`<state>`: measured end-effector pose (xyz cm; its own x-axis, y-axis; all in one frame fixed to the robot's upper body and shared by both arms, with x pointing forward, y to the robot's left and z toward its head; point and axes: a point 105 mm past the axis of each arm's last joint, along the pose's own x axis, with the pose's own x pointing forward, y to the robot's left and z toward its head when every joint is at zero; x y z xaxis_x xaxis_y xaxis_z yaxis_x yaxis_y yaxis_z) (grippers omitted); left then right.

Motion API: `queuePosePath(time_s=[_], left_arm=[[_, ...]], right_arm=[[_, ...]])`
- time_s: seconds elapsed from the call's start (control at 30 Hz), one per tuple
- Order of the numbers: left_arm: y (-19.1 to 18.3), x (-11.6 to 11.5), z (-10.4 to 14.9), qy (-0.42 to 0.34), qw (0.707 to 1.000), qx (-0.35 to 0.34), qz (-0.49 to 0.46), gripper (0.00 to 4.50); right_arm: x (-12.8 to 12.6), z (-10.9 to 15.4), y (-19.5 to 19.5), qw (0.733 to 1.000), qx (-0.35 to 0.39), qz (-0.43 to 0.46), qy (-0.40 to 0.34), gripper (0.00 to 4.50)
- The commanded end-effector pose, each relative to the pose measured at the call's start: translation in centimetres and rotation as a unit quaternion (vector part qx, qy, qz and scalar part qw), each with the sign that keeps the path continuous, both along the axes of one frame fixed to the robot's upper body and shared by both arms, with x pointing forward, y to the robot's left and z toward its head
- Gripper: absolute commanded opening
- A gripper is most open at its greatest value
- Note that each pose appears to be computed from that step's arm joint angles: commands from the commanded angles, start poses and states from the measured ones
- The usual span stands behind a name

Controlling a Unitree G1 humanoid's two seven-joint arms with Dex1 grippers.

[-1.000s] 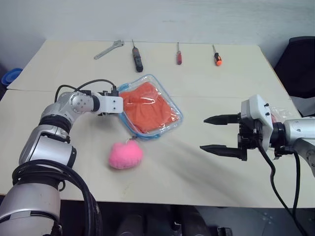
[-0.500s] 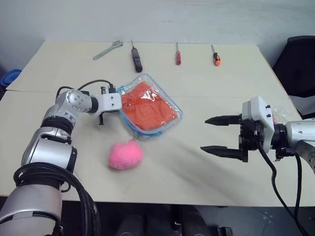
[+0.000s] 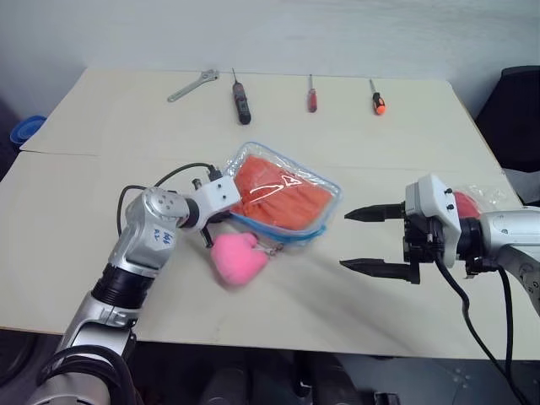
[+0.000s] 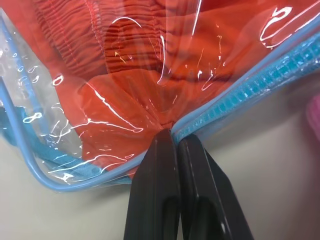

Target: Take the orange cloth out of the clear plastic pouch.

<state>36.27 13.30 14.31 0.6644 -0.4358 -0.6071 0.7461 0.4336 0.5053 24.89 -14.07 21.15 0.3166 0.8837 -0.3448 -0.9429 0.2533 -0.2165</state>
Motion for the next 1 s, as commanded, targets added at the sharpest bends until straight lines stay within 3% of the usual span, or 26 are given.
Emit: queuePosePath(time_s=[0.03, 0.13, 0.43, 0.6, 0.87, 1.0], left_arm=[[-0.7, -0.6, 0.3, -0.009, 1.0, 0.003, 0.008, 0.04], [-0.3, -0.3, 0.5, -0.007, 0.999, -0.012, 0.033, 0.04], [0.4, -0.5, 3.3, -0.038, 0.997, -0.054, 0.024, 2.76], [2.7, -1.1, 5.1, -0.069, 0.996, -0.019, -0.049, 2.76], [6.6, -1.9, 3.5, -0.038, 0.954, 0.11, -0.278, 2.76], [7.0, 0.0, 3.6, -0.06, 0.945, 0.124, -0.296, 2.76]], right_arm=[[-0.2, 0.5, 0.2, 1.0, -0.004, 0.011, -0.019, 4.5], [-0.1, 0.4, 0.2, 1.0, -0.005, 0.01, -0.02, 4.5], [-0.1, 0.2, 0.3, 1.0, -0.004, 0.009, -0.019, 4.5], [-0.1, 0.2, 0.1, 1.0, -0.004, 0.007, -0.018, 4.5], [0.0, 0.6, 0.0, 1.0, 0.001, 0.004, -0.022, 4.5], [-0.2, 0.8, 0.0, 1.0, 0.007, -0.001, -0.021, 4.5]])
